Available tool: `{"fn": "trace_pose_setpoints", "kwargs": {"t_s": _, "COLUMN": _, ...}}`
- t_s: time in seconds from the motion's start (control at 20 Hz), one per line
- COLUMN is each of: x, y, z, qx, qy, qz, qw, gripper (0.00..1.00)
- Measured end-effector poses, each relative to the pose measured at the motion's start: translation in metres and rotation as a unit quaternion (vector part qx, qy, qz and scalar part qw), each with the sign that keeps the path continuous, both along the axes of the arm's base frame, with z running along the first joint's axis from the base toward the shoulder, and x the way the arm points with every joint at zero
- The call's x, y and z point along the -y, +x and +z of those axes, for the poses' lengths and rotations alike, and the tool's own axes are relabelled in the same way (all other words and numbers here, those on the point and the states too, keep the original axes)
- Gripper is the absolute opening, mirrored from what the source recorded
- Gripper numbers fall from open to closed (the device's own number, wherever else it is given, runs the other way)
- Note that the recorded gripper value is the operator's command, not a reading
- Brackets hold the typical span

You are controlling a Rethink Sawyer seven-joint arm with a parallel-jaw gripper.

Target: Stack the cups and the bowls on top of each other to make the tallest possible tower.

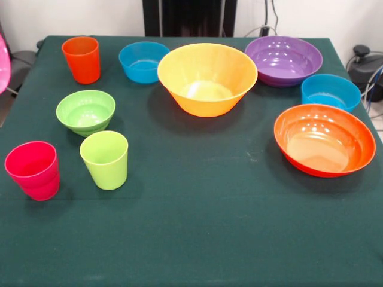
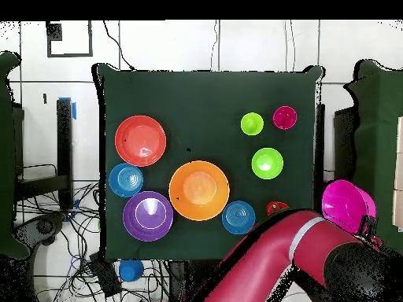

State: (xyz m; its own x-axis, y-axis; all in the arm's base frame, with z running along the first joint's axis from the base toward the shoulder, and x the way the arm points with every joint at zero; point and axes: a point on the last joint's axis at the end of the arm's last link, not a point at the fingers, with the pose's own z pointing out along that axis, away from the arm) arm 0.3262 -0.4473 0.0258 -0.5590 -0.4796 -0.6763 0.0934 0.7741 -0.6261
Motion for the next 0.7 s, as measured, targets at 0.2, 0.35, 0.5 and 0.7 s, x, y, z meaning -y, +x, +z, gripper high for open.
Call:
{"fn": "trace_pose_setpoints", "kwargs": {"t_s": 0.2, "x": 0.001, "y": -0.01, "z": -0.017, "qx": -0.004, "qy": 0.011, "qz": 0.0, "qw": 0.9999, "gripper": 0.0}}
{"fn": "trace_pose_setpoints", "kwargs": {"t_s": 0.35, "x": -0.001, "y": -0.016, "z": -0.034, "qx": -0.003, "qy": 0.023, "qz": 0.004, "qw": 0.9997, "gripper": 0.0}}
{"fn": "trace_pose_setpoints", "kwargs": {"t_s": 0.5, "x": -0.006, "y": -0.017, "z": -0.049, "qx": -0.001, "qy": 0.033, "qz": 0.011, "qw": 0.9994, "gripper": 0.0}}
{"fn": "trace_pose_setpoints", "kwargs": {"t_s": 0.7, "x": -0.011, "y": -0.018, "z": -0.061, "qx": 0.001, "qy": 0.041, "qz": 0.016, "qw": 0.999, "gripper": 0.0}}
